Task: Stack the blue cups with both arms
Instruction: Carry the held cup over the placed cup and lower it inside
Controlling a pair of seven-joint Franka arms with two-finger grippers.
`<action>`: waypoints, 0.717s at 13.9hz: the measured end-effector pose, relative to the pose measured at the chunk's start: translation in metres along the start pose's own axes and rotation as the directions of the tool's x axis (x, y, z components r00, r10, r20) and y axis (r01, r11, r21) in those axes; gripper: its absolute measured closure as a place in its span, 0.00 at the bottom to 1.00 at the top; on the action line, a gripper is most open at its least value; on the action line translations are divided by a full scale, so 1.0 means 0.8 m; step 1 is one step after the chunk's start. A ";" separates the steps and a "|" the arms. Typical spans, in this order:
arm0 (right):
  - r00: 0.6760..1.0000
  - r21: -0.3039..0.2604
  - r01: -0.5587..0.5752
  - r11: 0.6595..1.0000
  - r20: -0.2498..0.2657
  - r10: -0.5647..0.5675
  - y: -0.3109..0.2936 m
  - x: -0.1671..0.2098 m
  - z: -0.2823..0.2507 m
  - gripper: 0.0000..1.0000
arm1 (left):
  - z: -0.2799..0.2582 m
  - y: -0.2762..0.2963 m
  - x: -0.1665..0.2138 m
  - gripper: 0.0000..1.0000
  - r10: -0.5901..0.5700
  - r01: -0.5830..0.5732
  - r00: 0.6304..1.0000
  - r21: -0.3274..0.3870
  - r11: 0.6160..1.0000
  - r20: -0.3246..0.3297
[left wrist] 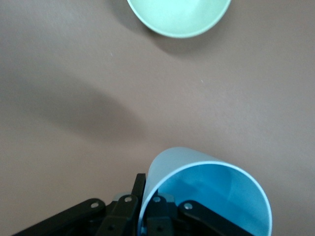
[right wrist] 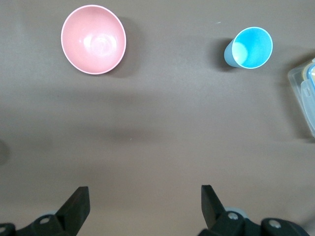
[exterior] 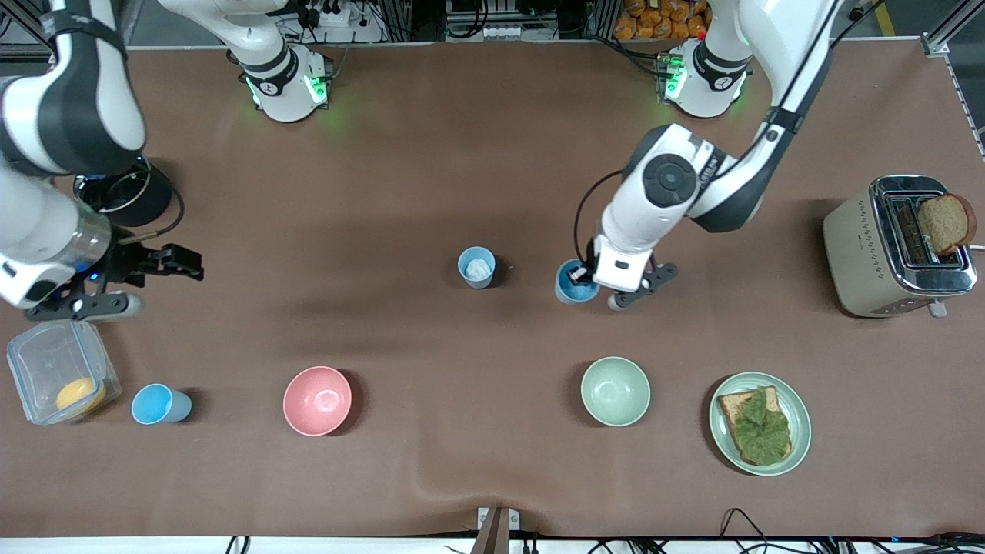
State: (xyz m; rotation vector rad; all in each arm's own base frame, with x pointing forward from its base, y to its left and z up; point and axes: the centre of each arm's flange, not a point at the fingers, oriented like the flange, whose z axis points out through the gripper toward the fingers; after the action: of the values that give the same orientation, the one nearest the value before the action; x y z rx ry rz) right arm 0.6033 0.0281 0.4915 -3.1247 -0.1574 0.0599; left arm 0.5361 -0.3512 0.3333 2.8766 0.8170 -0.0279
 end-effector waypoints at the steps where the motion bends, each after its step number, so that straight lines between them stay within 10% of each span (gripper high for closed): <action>1: 1.000 -0.002 0.002 1.000 -0.011 -0.002 -0.001 -0.008 0.002 0.00 | 0.001 0.004 -0.008 0.96 -0.009 0.009 1.000 0.001 1.000 0.002; 10: 1.000 -0.011 0.004 1.000 0.021 -0.003 -0.024 -0.032 -0.063 0.00 | 0.006 0.041 -0.099 0.96 -0.139 0.138 0.990 0.011 0.990 0.017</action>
State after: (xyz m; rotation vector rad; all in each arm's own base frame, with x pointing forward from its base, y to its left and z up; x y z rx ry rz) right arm 0.5778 0.0439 0.5431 -3.1353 -0.1641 0.0920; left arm 0.4864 -0.4208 0.3376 2.8193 1.0146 -0.0733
